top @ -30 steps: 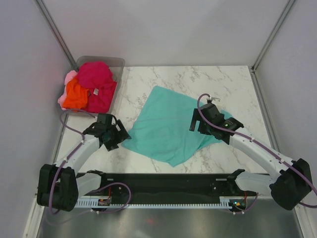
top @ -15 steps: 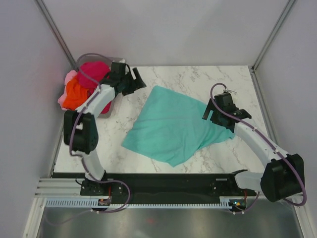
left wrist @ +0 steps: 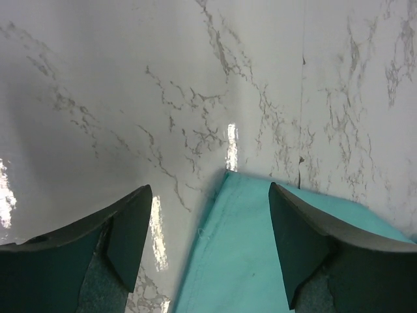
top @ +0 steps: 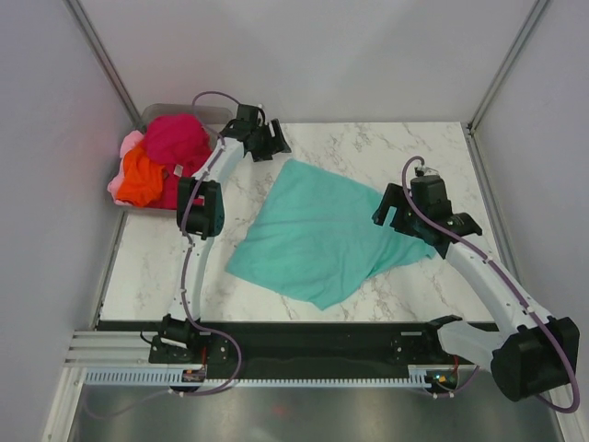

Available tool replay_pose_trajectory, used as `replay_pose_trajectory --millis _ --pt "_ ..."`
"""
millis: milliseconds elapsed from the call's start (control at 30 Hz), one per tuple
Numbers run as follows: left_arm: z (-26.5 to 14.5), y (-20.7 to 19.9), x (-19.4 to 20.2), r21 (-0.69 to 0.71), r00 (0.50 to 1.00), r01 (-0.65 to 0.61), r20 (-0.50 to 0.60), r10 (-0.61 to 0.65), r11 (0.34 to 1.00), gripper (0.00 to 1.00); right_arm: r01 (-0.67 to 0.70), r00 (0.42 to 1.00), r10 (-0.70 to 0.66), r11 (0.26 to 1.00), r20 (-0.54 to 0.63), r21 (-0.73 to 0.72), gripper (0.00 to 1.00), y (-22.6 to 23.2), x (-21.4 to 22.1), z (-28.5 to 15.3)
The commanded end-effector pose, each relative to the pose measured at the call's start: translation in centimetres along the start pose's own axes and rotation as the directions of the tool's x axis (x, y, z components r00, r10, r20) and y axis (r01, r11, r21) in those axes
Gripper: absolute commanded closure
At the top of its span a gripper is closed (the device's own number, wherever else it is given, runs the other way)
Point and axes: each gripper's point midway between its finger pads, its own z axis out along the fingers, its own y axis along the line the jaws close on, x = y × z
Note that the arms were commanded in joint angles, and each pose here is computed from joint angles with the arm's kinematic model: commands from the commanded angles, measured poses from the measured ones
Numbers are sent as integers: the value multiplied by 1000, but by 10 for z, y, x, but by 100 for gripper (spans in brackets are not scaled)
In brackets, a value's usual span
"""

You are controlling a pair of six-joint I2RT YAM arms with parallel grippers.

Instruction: Fold and stack the t-shirts

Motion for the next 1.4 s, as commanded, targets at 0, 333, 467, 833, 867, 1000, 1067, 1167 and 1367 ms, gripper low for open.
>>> replay_pose_trajectory --millis 0,333,467,833,867,1000,1067,1167,1367 --pt "7 -20 15 41 998 -55 -39 57 998 21 35 999 -35 999 -1 -14 2 -1 2 -6" --pt "20 -16 40 -22 994 -83 -71 82 996 34 37 999 -36 999 -14 27 2 -12 10 -7" --pt "19 -30 24 12 993 -117 -28 118 993 62 28 1000 -28 999 2 45 2 -19 13 -14" --pt "-113 -21 -32 -169 987 -2 155 29 986 98 -97 989 75 979 128 178 2 -50 5 -24" --pt "-153 -28 -34 -150 981 27 196 3 988 98 -110 986 87 980 145 164 2 -47 0 -23" --pt "-222 -29 -37 -136 962 55 272 -16 989 98 -177 969 149 975 196 135 2 -42 -17 -24" --pt "-232 -12 -18 -210 972 50 234 0 976 98 -183 970 163 978 179 104 2 -38 -19 -17" --pt "-243 10 8 -287 981 26 190 31 958 98 -209 971 201 977 129 47 4 -35 -24 5" --pt "-228 17 62 -227 1000 -22 16 26 974 98 -249 967 251 968 52 -37 10 -30 -28 56"
